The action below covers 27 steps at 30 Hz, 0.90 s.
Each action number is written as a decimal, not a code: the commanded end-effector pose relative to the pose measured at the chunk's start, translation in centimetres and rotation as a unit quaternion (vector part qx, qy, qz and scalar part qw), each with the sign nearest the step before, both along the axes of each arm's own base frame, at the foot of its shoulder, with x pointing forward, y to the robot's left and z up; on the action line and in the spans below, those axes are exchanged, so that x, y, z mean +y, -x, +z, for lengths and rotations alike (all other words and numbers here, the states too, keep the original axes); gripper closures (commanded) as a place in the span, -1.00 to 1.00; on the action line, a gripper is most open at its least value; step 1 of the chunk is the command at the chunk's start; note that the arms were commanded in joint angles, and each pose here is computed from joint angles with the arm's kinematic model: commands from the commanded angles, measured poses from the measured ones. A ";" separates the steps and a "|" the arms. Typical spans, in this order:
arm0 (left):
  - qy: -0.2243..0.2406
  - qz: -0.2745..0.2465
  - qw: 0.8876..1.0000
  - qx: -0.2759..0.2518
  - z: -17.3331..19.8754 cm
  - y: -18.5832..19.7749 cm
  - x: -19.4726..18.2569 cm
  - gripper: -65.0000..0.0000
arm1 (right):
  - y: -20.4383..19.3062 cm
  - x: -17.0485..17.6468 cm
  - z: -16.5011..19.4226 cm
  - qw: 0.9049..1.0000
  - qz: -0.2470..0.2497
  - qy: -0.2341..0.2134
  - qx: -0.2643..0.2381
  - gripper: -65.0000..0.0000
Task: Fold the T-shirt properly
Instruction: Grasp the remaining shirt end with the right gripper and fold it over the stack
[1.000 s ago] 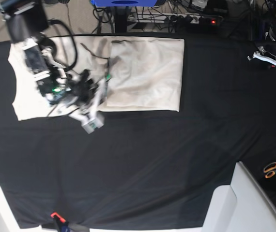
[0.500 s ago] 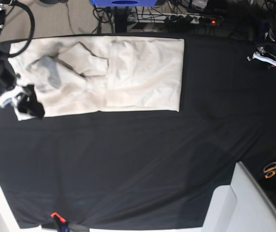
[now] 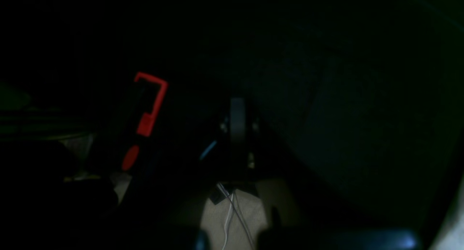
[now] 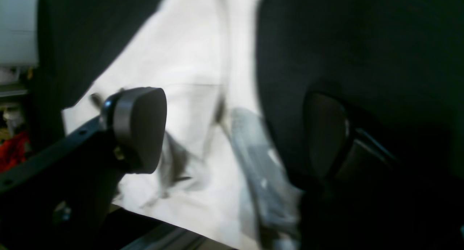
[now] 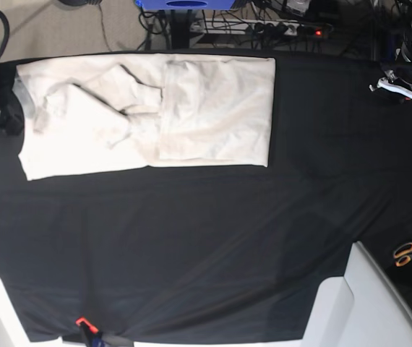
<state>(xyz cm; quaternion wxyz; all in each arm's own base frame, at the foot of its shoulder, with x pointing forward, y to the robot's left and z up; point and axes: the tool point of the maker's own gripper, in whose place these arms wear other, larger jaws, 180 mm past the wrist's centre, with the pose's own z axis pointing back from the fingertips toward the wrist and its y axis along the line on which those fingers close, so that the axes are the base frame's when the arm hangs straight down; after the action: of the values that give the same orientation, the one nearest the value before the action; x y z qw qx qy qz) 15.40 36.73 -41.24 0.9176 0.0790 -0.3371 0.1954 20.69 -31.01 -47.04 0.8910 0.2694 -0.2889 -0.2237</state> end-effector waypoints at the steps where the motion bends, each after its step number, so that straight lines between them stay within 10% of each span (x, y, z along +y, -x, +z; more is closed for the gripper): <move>1: -0.014 -0.004 1.000 -0.015 1.1 -0.6 0.7 1.00 | -0.7 -1.1 0.7 1.000 -0.001 0.012 -0.011 -0.67; 18: -0.013 -0.004 1.000 -0.015 1.0 -0.6 0.6 1.00 | 1.2 5.6 -1.0 0.992 0.113 -0.010 0.047 -0.65; 27: 0.000 0.011 1.000 -0.010 0.0 -0.1 0.4 1.00 | 1.2 8.0 -1.6 0.988 0.141 -0.023 0.052 -0.14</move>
<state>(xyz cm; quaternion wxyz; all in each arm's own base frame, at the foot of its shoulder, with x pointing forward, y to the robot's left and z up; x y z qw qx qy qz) 15.04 36.39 -42.18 0.9170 0.0725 -0.3304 0.2115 19.73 -22.56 -48.64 0.9145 0.3240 -0.2070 -0.1258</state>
